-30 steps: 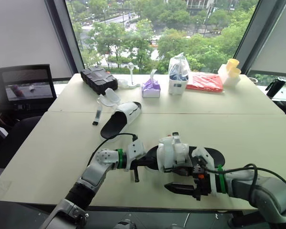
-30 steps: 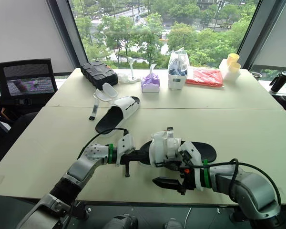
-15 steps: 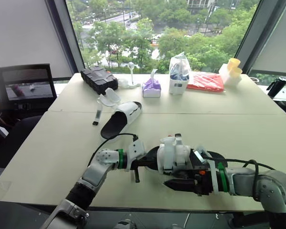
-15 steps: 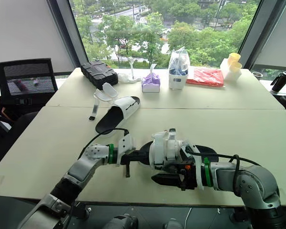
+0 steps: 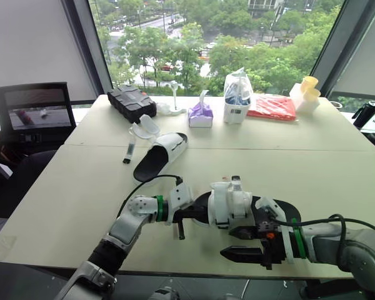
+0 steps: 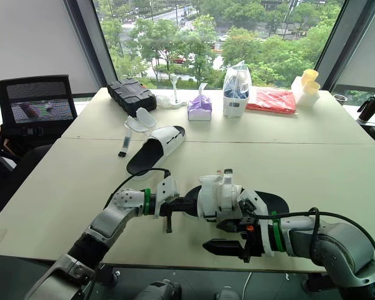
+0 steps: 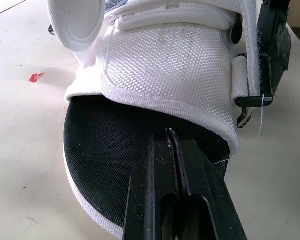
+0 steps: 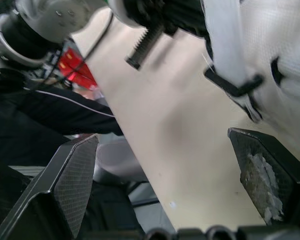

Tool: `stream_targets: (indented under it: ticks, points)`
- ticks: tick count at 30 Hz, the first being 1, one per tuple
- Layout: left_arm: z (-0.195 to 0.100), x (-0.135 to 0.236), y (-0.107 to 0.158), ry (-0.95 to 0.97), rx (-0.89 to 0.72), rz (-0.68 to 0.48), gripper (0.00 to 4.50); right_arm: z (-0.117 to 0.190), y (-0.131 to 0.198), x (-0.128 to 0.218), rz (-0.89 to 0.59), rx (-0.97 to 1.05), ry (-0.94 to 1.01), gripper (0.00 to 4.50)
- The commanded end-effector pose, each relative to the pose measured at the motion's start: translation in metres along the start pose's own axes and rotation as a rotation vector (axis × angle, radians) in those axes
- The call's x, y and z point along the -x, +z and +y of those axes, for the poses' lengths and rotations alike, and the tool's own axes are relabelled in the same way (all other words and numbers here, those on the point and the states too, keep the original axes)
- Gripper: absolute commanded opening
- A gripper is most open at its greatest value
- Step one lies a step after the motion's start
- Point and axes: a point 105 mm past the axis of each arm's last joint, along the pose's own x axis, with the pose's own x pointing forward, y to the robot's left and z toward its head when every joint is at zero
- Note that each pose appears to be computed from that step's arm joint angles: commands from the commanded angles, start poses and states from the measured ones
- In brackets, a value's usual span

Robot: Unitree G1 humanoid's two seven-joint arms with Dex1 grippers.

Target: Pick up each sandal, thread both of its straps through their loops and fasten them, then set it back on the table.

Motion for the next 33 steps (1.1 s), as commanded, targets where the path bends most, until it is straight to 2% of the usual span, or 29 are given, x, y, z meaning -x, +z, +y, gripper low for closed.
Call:
stream_targets:
  ticks: [1,17,33]
  points:
    - [-0.017,-0.002,-0.041,-0.046,0.086,0.146,0.0,-0.001,0.006,0.003,-0.019,0.071,-0.033,4.48]
    - [-0.018,-0.003,-0.042,-0.052,0.089,0.148,0.0,-0.009,0.011,-0.007,-0.076,0.127,-0.126,4.48]
    - [-0.018,-0.002,-0.042,-0.047,0.09,0.148,0.0,0.008,0.026,-0.011,-0.137,0.126,-0.016,4.48]
